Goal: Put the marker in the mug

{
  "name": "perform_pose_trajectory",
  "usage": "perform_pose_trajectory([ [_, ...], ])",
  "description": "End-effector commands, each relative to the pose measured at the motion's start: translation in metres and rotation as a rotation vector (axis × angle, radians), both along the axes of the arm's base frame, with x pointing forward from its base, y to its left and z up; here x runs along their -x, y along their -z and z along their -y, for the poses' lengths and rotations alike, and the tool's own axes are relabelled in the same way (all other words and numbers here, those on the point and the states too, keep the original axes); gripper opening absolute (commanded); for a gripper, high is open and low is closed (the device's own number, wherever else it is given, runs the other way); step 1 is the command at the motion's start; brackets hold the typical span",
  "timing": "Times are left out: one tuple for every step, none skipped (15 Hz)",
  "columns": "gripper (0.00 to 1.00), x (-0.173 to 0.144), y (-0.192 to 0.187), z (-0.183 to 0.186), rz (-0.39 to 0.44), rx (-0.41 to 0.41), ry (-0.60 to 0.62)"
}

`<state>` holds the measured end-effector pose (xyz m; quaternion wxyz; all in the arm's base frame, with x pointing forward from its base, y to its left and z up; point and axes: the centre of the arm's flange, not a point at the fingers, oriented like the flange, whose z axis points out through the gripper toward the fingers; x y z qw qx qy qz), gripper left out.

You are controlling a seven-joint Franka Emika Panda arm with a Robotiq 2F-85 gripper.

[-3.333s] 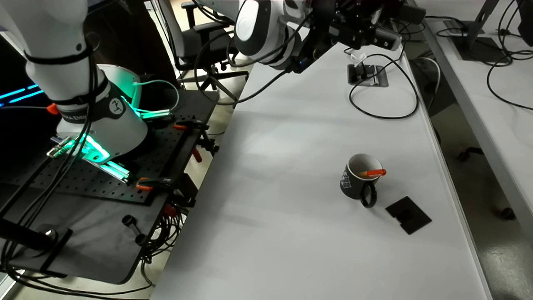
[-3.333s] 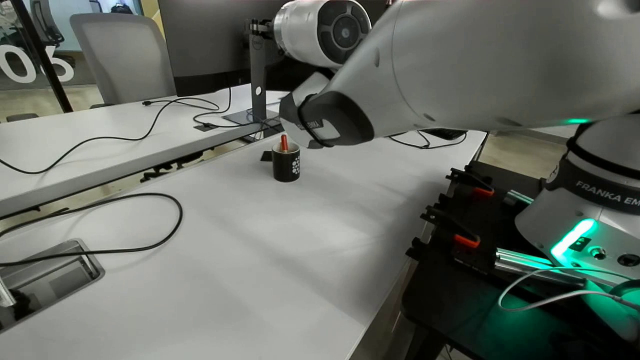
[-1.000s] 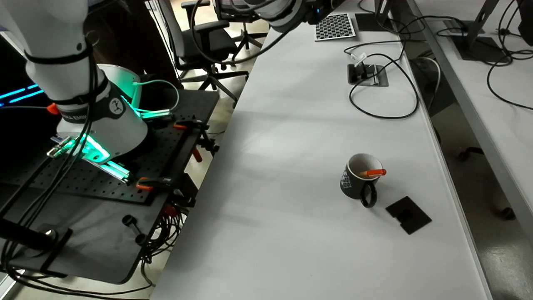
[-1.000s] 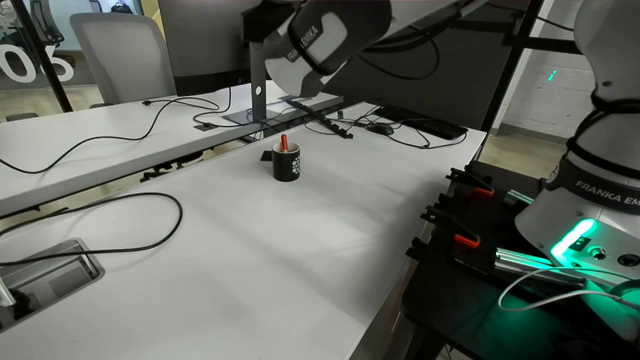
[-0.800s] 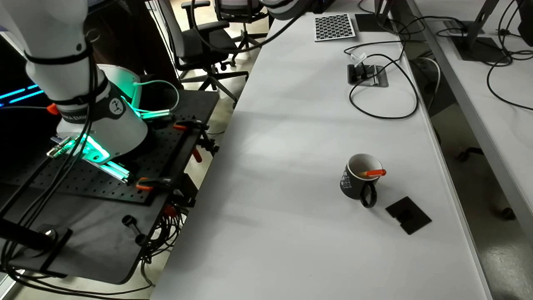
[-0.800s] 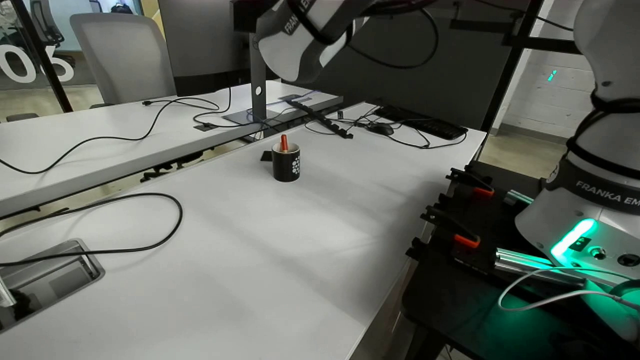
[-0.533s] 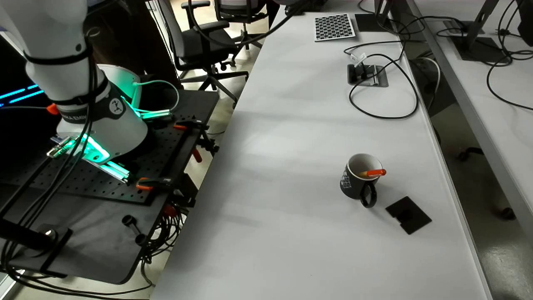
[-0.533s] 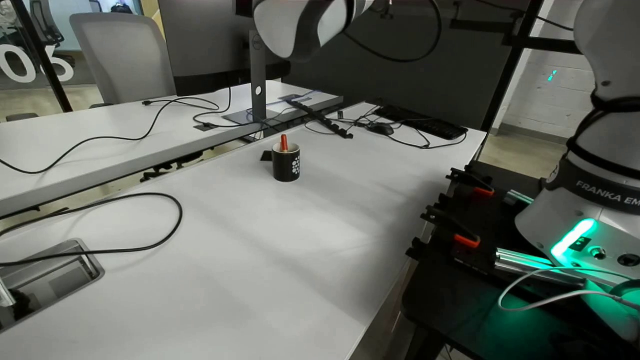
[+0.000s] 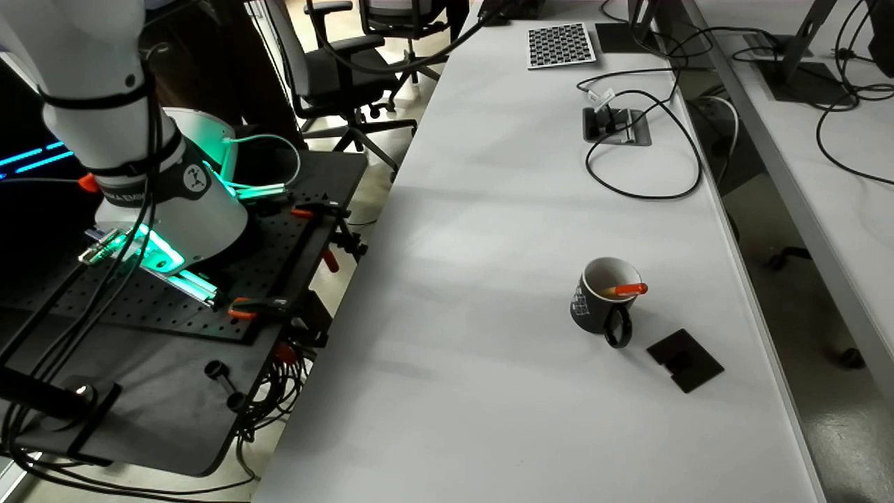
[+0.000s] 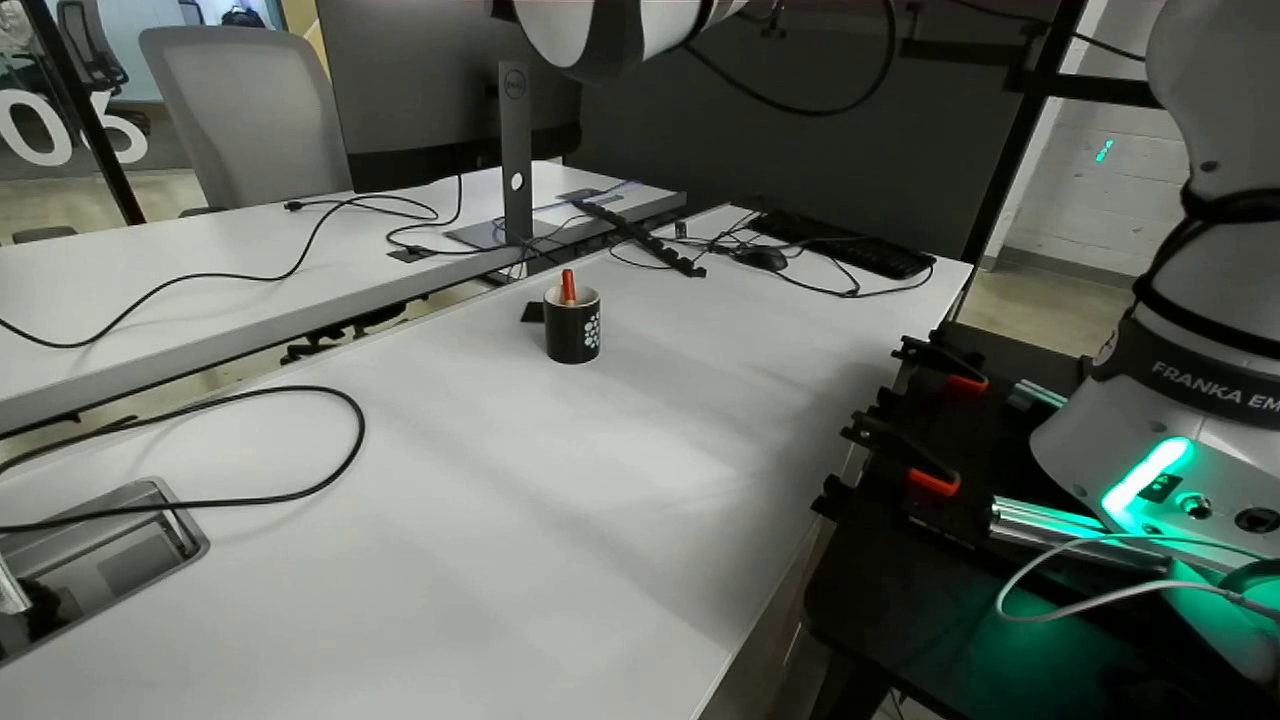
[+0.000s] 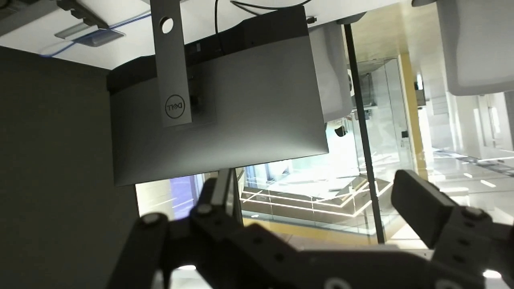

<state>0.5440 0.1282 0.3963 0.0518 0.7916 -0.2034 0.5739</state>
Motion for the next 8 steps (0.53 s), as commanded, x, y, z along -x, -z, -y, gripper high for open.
perform_pose_trajectory([
  [1.00, 0.0003, -0.0021, 0.0008, -0.042, -0.041, -0.042],
  [1.00, -0.0010, -0.0015, 0.0000, -0.061, -0.049, -0.056],
  [1.00, -0.0020, -0.0004, -0.0005, -0.081, -0.062, -0.068],
  [1.00, -0.0027, 0.0008, -0.0006, -0.107, -0.077, -0.092],
  [1.00, -0.0030, 0.0009, -0.0007, -0.125, -0.090, -0.112],
  [1.00, -0.0029, 0.0016, -0.0002, -0.141, -0.103, -0.129],
  [1.00, -0.0033, 0.0015, 0.0010, -0.157, -0.115, -0.144],
  [1.00, -0.0044, 0.0029, 0.0034, -0.175, -0.129, -0.157],
])
